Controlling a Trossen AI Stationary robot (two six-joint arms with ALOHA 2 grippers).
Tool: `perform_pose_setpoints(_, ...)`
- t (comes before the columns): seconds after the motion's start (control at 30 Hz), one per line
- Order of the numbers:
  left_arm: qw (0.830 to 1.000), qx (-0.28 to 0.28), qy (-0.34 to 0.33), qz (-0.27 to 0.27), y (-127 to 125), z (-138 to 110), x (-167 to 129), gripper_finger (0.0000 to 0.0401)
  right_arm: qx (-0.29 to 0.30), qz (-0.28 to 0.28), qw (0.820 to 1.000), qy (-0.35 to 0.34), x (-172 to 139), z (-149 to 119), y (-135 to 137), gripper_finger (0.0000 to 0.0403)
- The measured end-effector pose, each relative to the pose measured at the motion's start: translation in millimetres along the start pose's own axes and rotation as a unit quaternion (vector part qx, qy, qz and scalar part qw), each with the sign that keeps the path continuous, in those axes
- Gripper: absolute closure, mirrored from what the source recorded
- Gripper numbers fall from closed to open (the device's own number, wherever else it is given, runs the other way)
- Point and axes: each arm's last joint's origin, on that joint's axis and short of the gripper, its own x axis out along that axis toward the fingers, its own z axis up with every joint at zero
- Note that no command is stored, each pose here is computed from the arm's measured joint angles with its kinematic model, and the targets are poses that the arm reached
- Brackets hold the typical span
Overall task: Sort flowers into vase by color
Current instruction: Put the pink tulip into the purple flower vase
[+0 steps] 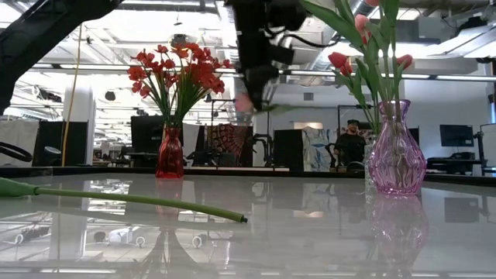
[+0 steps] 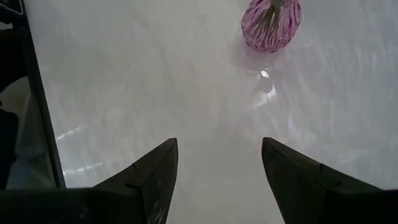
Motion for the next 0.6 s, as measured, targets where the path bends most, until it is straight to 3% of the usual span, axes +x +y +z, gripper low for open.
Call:
perform_pose_setpoints(0.2,0.997,-0.012,0.072,-0.028,3,-17,-35,0.0396,-0.009,-0.004,1.0,-0.001,1,3,-1,0.0143)
perform_pose_setpoints(0.27,0.995,-0.018,0.056,-0.077,-3,-16,-43,0.0396,-0.017,-0.003,1.0,-0.001,1,3,-1,0.0143)
perform_pose_setpoints(0.4,0.976,0.012,0.04,-0.215,-22,-18,-62,0.0396,-0.034,0.002,0.999,-0.003,1,3,0,0.0143)
perform_pose_setpoints(0.6,0.956,0.005,0.038,-0.291,-47,-22,-84,0.0396,-0.061,0.02,0.998,-0.001,1,3,3,0.0143)
